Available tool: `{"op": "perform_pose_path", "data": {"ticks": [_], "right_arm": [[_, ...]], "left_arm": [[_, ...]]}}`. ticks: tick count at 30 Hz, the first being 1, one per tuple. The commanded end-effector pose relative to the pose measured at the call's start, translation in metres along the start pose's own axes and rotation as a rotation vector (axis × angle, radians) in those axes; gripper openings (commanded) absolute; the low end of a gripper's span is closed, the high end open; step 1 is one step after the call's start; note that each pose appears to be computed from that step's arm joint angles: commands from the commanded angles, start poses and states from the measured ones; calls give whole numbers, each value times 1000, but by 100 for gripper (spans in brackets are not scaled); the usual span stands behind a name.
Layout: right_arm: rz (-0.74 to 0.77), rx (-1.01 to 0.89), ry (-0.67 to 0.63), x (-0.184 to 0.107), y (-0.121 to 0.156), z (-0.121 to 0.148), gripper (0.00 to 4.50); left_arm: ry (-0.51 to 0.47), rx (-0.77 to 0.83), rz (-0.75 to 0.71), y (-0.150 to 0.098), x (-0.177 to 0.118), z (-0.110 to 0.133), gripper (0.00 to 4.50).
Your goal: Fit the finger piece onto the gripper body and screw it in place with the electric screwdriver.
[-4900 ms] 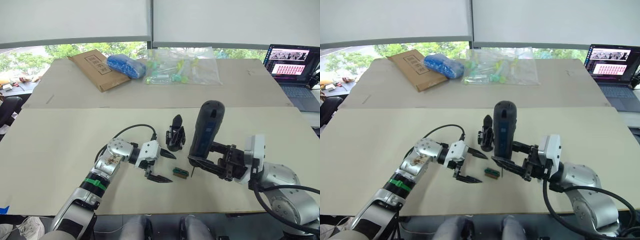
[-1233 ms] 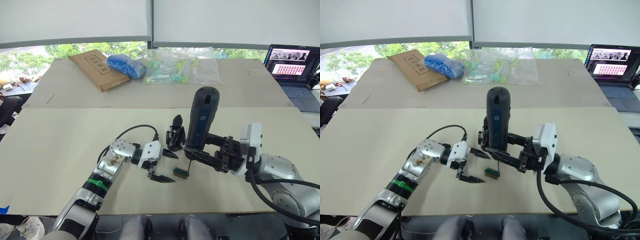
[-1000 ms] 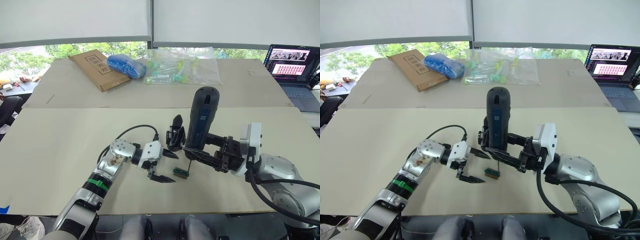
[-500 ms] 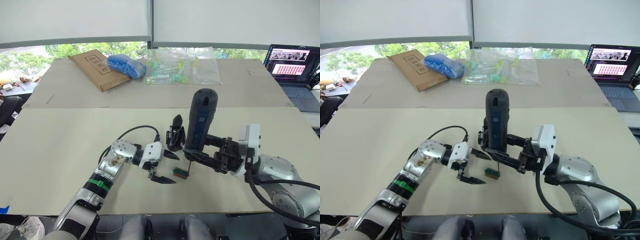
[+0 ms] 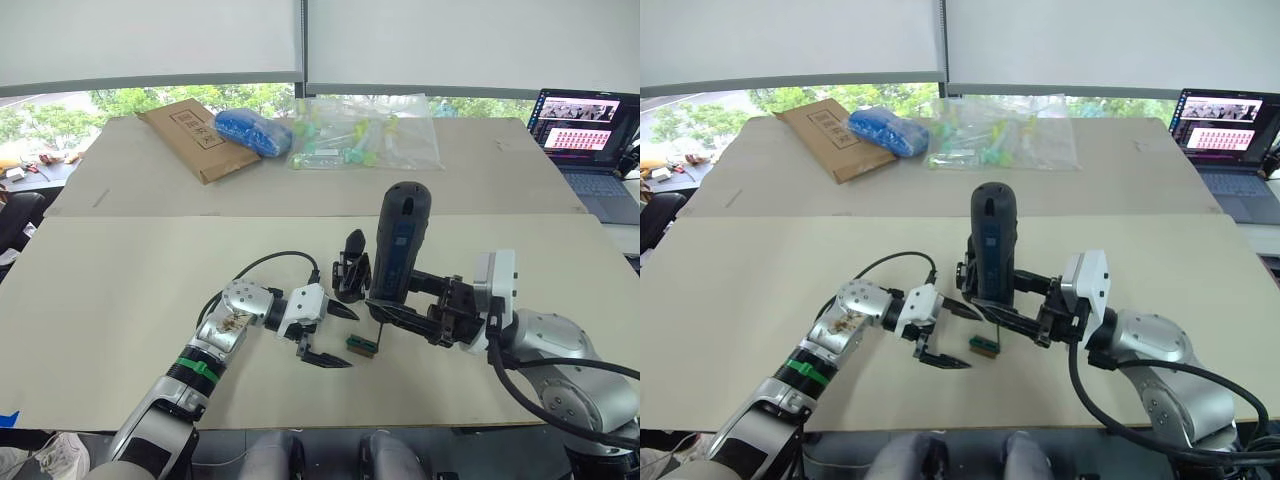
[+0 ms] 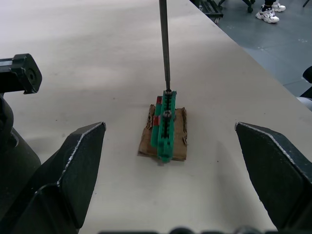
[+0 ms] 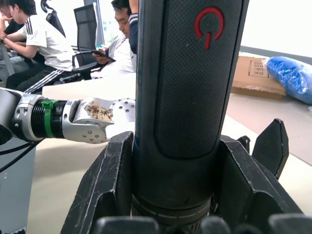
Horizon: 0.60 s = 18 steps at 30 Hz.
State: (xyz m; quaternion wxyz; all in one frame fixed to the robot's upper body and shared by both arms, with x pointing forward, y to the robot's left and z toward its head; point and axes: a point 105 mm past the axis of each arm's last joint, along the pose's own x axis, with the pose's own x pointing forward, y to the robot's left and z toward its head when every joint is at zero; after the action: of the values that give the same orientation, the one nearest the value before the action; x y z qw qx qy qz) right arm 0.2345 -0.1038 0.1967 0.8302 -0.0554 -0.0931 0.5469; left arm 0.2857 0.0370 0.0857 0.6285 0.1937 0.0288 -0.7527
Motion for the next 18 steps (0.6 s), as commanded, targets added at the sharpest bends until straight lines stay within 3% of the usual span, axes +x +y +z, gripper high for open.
{"op": "perform_pose_path", "data": {"ticks": [1,18], "right_arm": [[19,-54,-57,0,5,14,188],[8,-58,-54,3,1,11,188]], "left_arm": [[-13,50,-4,3,0,11,450],[-18,52,3,2,1,11,450]]}}
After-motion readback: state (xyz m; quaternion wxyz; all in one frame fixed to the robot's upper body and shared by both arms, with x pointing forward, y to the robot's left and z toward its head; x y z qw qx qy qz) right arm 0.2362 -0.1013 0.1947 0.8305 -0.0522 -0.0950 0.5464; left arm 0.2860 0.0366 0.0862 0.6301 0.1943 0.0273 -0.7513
